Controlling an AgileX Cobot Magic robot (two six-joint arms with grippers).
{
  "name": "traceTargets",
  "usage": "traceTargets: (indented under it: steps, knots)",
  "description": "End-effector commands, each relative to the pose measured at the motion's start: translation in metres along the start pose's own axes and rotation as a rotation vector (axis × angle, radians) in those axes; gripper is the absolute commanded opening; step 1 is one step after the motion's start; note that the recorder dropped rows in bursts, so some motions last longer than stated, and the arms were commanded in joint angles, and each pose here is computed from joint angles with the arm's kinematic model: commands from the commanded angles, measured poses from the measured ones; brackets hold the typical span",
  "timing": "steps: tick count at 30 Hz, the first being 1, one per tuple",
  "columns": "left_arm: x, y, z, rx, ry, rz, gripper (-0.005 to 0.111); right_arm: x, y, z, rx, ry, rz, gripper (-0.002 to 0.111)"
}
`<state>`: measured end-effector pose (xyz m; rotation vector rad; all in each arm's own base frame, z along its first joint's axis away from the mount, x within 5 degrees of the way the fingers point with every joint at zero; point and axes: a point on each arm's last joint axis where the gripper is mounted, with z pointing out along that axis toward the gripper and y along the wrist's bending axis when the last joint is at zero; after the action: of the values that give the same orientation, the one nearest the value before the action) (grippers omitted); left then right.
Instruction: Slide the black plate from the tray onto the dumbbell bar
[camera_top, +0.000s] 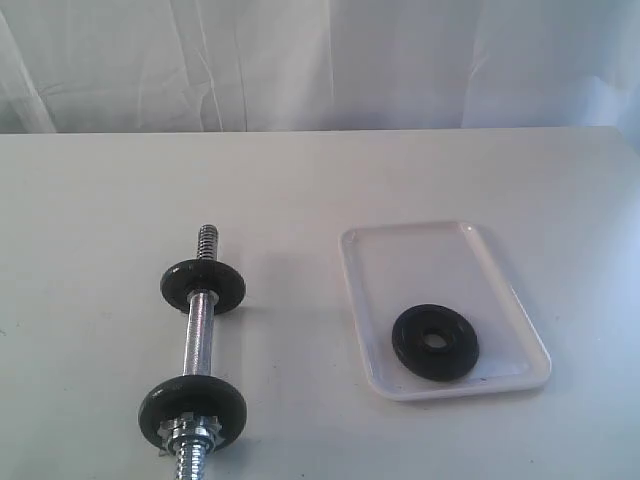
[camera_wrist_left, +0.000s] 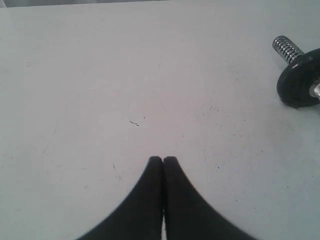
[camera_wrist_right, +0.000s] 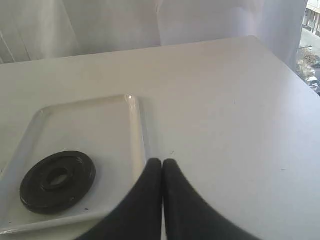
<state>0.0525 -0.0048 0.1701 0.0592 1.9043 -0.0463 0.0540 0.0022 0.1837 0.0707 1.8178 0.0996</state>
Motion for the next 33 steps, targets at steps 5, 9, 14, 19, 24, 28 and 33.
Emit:
traceTargets:
  steps: [5,9,14,19,24,28,33]
  knots:
    - [0.002,0.0,0.0,0.001,0.004,-0.006,0.0,0.0,0.001,0.0,-0.021,-0.013,-0.013,0.0]
    - [0.002,0.0,0.0,0.001,0.004,-0.006,0.0,0.0,0.002,0.0,-0.036,-0.011,-0.016,0.0]
    - [0.003,-0.001,-0.001,0.006,0.038,-0.006,0.0,0.0,0.002,0.0,-0.043,-0.01,-0.018,0.0]
    - [-0.022,-0.002,-0.016,0.017,0.042,0.0,0.0,0.0,0.002,0.0,-0.043,-0.01,-0.018,0.0]
    - [-0.068,-0.003,-0.045,0.02,-0.09,0.009,0.0,0.0,0.002,0.0,-0.043,-0.01,-0.018,0.0]
    - [-0.105,-0.002,-0.075,-0.006,-0.233,0.043,0.0,0.0,0.003,0.0,-0.051,-0.009,-0.02,0.0]
    - [-0.126,-0.001,-0.096,-0.026,-0.328,0.064,0.0,0.0,0.005,0.0,-0.083,-0.006,-0.028,0.0]
